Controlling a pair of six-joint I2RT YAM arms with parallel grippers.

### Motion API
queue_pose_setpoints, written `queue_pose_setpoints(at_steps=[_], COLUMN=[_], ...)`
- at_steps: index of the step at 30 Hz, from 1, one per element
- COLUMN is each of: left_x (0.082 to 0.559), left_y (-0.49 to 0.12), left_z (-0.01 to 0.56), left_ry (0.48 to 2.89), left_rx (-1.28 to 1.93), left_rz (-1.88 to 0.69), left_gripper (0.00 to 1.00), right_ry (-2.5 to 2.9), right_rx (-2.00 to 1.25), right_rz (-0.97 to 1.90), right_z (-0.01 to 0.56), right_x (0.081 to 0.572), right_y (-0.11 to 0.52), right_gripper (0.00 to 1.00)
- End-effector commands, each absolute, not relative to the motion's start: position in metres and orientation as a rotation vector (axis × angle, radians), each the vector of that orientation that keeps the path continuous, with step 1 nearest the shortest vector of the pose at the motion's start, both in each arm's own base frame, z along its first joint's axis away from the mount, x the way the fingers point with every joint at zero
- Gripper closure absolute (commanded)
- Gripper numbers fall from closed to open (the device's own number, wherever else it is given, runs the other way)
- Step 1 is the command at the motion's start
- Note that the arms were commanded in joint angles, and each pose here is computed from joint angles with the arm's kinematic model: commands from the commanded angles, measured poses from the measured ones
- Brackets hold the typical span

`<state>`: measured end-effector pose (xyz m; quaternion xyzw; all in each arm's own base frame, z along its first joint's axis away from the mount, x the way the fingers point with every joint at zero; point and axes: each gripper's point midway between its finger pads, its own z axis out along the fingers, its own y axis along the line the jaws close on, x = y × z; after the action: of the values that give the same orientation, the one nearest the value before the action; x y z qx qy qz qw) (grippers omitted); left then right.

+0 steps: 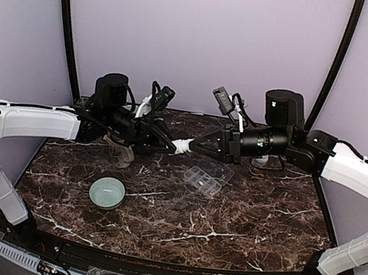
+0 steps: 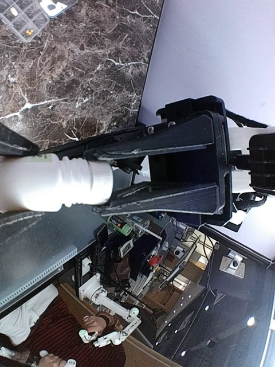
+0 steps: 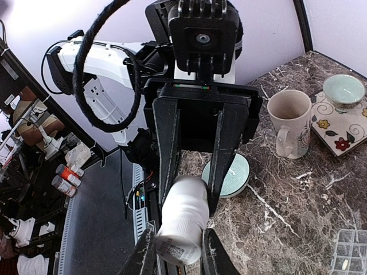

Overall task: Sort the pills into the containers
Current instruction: Close the lid of the pill bottle on the pill bottle.

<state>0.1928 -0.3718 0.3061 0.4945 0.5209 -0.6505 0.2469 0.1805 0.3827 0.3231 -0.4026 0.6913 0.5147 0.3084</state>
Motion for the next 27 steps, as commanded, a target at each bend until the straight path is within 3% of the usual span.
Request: queue_pose_setpoints(at_steps=[1, 27], left_x=[0.161, 0.159], left_y=[-0.371, -0.371], left_z=[0.36, 0.361], left_ry=[1.134, 1.168], left_rx=[1.498, 1.51], left_rz=[-1.77, -1.805], left_gripper=[1.0, 1.0], right_ry=[1.929, 1.836], right_rx=[-1.118, -1.164], right_rz=[1.305, 1.2], right_z=[0.288, 0.303], right_x=[0.178, 0.172], right_y=[0.386, 0.384], right_gripper=[0.89, 0.9])
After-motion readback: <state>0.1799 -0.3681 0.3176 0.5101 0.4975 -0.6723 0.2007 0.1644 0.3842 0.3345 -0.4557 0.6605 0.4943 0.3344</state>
